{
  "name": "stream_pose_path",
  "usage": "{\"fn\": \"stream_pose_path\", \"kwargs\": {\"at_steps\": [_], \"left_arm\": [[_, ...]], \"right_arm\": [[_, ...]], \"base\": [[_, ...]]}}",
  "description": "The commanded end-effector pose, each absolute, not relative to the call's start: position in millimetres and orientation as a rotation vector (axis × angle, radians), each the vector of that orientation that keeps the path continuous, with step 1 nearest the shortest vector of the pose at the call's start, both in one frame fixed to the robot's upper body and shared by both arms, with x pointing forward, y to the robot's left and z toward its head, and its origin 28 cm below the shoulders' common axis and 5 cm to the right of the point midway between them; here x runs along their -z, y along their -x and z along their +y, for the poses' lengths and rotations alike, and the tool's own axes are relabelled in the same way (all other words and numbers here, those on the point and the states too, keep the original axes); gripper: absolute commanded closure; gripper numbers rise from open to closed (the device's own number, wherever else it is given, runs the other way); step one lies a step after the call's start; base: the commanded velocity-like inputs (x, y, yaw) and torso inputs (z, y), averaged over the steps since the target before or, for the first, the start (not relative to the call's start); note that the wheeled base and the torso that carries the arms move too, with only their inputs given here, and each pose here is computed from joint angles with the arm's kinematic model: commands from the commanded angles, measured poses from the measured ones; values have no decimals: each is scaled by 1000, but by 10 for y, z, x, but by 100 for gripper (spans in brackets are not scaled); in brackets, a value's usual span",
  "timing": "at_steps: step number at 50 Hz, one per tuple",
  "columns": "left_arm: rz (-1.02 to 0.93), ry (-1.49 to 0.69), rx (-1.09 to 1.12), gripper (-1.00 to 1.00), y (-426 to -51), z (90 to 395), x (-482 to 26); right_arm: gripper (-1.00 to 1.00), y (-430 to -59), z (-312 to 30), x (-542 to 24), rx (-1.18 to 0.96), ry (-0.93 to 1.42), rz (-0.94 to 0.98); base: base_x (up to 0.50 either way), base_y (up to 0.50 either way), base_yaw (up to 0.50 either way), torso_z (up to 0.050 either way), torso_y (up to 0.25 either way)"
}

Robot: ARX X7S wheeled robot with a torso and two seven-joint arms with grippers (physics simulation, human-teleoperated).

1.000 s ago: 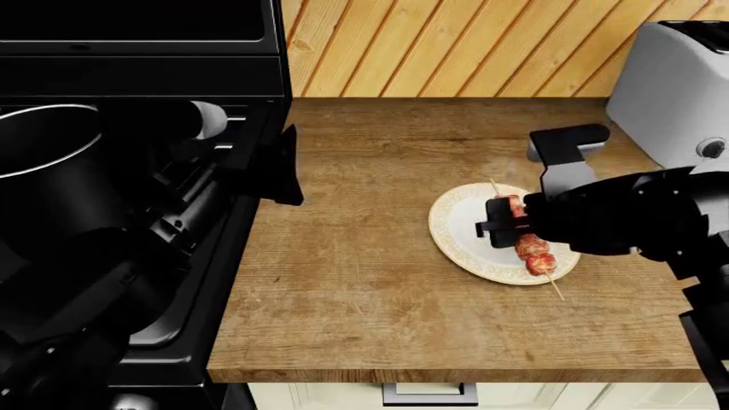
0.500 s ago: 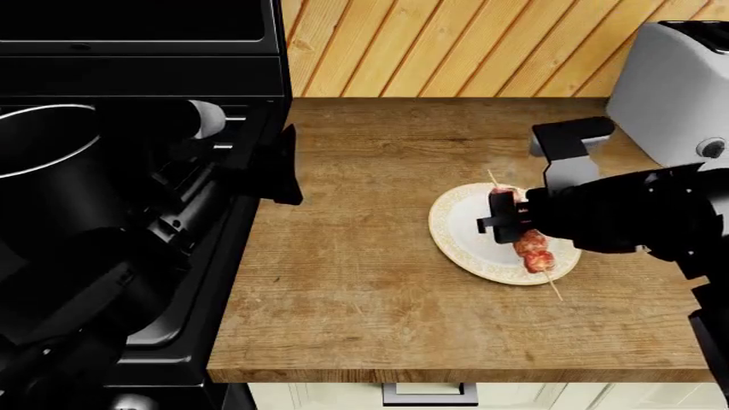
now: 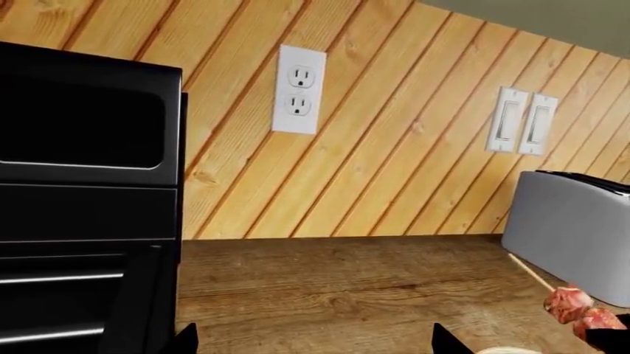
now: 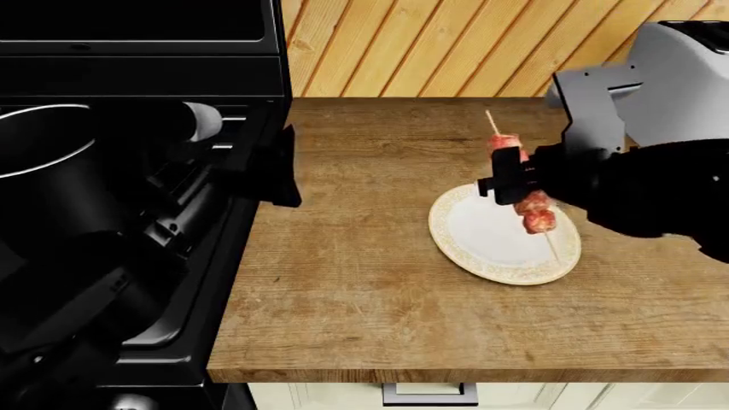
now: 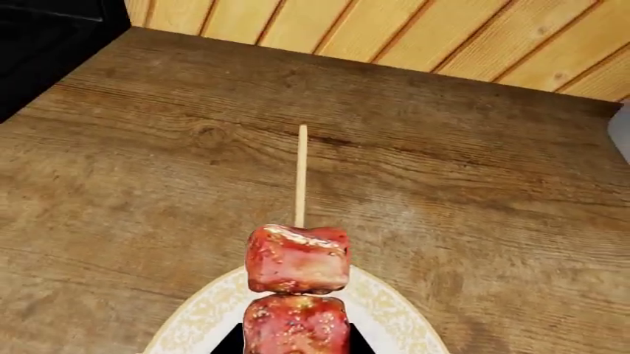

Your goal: Frozen meat rests on a plate on the counter. Retrieve the meat and place it in a pot on a burner. Then turn the burner on.

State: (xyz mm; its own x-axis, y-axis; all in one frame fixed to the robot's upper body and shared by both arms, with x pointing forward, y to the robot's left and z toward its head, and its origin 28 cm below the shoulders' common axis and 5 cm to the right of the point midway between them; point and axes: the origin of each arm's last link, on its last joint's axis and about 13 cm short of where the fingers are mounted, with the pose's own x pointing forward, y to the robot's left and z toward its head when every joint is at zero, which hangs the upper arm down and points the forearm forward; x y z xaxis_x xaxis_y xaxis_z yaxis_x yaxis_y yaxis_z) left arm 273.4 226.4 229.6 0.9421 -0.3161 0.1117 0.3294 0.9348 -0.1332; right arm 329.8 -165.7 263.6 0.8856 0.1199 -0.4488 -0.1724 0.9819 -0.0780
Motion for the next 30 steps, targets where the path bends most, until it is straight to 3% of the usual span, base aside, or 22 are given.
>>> {"fn": "stream_pose_path", "kwargs": {"at_steps": [1, 17, 30], "left_arm": [[-90, 148, 330, -100, -2703, 2263, -2298], [-104, 151, 326, -100, -2648, 2271, -2335], [-139, 140, 322, -100, -2619, 2277, -2392]], "right_arm": [[100, -3129, -1616, -2856, -168, 107, 290], [100, -2990, -1505, -2967, -197, 88, 36], [100, -2956, -1485, -3070, -188, 90, -58]], "base": [[0, 0, 0, 0, 0], [0, 0, 0, 0, 1], [0, 0, 0, 0, 0]]}}
